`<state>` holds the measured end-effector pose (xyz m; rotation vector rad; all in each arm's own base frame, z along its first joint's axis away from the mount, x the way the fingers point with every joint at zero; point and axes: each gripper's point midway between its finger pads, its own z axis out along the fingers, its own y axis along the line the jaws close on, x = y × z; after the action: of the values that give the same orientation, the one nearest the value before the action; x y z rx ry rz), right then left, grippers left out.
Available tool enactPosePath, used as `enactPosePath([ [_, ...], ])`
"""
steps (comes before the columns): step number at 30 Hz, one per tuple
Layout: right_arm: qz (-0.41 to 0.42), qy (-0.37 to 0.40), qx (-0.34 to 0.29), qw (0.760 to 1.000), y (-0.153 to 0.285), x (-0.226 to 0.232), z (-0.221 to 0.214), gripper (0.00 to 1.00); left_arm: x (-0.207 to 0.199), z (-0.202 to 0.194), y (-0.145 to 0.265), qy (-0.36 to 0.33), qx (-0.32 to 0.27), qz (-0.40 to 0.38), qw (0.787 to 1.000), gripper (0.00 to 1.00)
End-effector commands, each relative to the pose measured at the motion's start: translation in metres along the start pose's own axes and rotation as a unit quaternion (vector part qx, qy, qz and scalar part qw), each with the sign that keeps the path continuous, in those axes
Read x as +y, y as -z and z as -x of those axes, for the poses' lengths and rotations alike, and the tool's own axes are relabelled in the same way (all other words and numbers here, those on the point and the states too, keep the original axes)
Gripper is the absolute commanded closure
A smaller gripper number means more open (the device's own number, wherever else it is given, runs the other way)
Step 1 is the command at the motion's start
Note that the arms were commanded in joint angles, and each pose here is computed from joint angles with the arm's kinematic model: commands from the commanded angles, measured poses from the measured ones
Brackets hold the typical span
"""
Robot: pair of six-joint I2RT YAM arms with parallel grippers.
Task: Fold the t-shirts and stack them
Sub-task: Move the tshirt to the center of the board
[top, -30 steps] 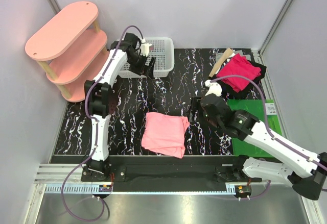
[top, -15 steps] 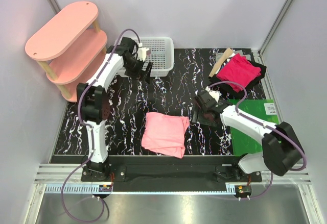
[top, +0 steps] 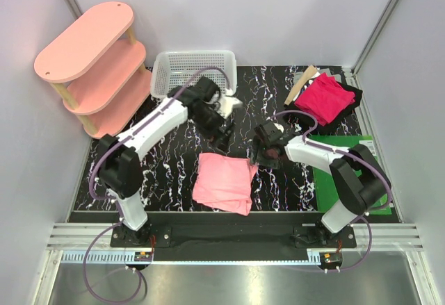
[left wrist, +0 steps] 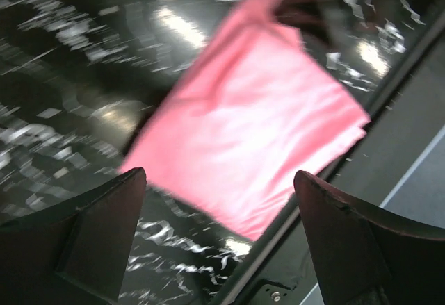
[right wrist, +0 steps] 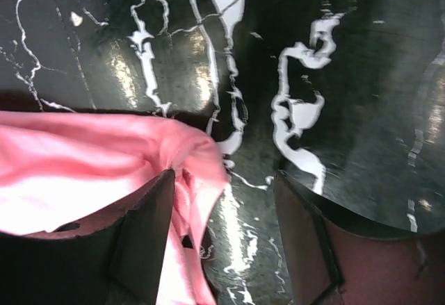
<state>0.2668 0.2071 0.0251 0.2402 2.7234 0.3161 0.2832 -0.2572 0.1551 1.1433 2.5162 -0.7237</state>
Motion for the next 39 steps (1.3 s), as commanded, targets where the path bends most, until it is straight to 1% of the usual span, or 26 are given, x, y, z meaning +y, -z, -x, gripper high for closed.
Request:
enactPosePath([
  [1, 0.041, -0.006, -0.003, 0.999, -0.006, 0.024, 0.011, 0.35, -0.052, 0.005, -0.007, -0.047, -0.002, -0.038, 0.998, 0.09],
  [4, 0.04, -0.008, 0.002, 0.999, -0.012, 0.024, 0.009, 0.42, -0.072, 0.0, -0.016, -0.068, 0.012, -0.052, 0.996, 0.09],
  [5, 0.038, -0.007, 0.005, 0.999, -0.014, 0.024, 0.008, 0.48, -0.077, -0.001, -0.019, -0.073, 0.016, -0.056, 0.996, 0.1],
  [7, 0.038, -0.006, 0.01, 0.999, -0.018, 0.024, 0.005, 0.55, -0.09, -0.006, -0.025, -0.091, 0.028, -0.061, 0.994, 0.1],
  [8, 0.037, -0.006, 0.012, 0.999, -0.021, 0.023, 0.005, 0.6, -0.094, -0.006, -0.027, -0.094, 0.03, -0.063, 0.993, 0.09],
  [9, 0.033, -0.008, 0.017, 0.999, -0.024, 0.021, 0.003, 0.68, -0.103, -0.009, -0.031, -0.102, 0.036, -0.07, 0.992, 0.1],
  [12, 0.031, -0.006, 0.02, 0.999, -0.028, 0.02, 0.001, 0.79, -0.12, -0.023, -0.045, -0.107, 0.063, -0.081, 0.989, 0.07],
  [14, 0.039, -0.006, 0.027, 0.999, -0.028, 0.023, 0.001, 0.83, -0.123, -0.034, -0.059, -0.102, 0.086, -0.082, 0.988, 0.07],
  [15, 0.04, -0.009, 0.028, 0.999, -0.028, 0.022, 0.003, 0.9, -0.128, -0.038, -0.065, -0.095, 0.094, -0.086, 0.987, 0.07],
  [17, 0.048, -0.012, 0.021, 0.999, -0.025, 0.024, 0.011, 0.96, -0.13, -0.042, -0.074, -0.084, 0.108, -0.083, 0.987, 0.07],
  [18, 0.052, -0.016, 0.016, 0.998, -0.021, 0.024, 0.017, 0.98, -0.126, -0.045, -0.084, -0.066, 0.122, -0.076, 0.987, 0.07],
  [19, 0.057, -0.017, 0.011, 0.998, -0.017, 0.026, 0.022, 1.0, -0.126, -0.039, -0.086, -0.061, 0.119, -0.074, 0.988, 0.07],
  [23, 0.072, -0.017, -0.003, 0.997, -0.002, 0.032, 0.032, 1.0, -0.115, -0.037, -0.109, -0.032, 0.135, -0.05, 0.989, 0.07],
  [24, 0.073, -0.018, -0.005, 0.997, 0.001, 0.032, 0.032, 1.0, -0.112, -0.036, -0.115, -0.012, 0.136, -0.038, 0.99, 0.07],
  [29, 0.064, -0.024, -0.002, 0.998, 0.005, 0.022, 0.025, 1.0, -0.095, -0.063, -0.15, 0.032, 0.19, -0.007, 0.981, 0.07],
  [31, 0.064, -0.026, 0.002, 0.998, 0.005, 0.02, 0.022, 1.0, -0.093, -0.072, -0.156, 0.046, 0.206, -0.008, 0.977, 0.13],
  [32, 0.068, -0.028, 0.004, 0.997, 0.006, 0.022, 0.021, 1.0, -0.093, -0.072, -0.154, 0.047, 0.205, -0.009, 0.978, 0.24],
  [33, 0.069, -0.027, 0.005, 0.997, 0.007, 0.022, 0.02, 1.0, -0.084, -0.073, -0.15, 0.06, 0.202, -0.005, 0.978, 0.28],
  [34, 0.073, -0.028, 0.006, 0.997, 0.009, 0.023, 0.02, 1.0, -0.081, -0.061, -0.138, 0.062, 0.175, -0.005, 0.983, 0.32],
  [35, 0.076, -0.027, 0.005, 0.997, 0.01, 0.024, 0.021, 1.0, -0.076, -0.052, -0.132, 0.073, 0.152, -0.01, 0.986, 0.38],
  [36, 0.079, -0.028, 0.004, 0.996, 0.011, 0.026, 0.022, 1.0, -0.055, -0.046, -0.12, 0.103, 0.132, -0.002, 0.986, 0.39],
  [37, 0.08, -0.026, 0.003, 0.996, 0.012, 0.027, 0.023, 1.0, -0.044, -0.038, -0.111, 0.112, 0.112, 0.006, 0.987, 0.39],
  [38, 0.083, -0.023, 0.003, 0.996, 0.012, 0.028, 0.024, 1.0, -0.024, -0.02, -0.092, 0.126, 0.063, 0.021, 0.99, 0.39],
  [39, 0.089, -0.022, 0.002, 0.996, 0.014, 0.033, 0.027, 1.0, -0.016, -0.022, -0.087, 0.144, 0.054, 0.028, 0.988, 0.37],
])
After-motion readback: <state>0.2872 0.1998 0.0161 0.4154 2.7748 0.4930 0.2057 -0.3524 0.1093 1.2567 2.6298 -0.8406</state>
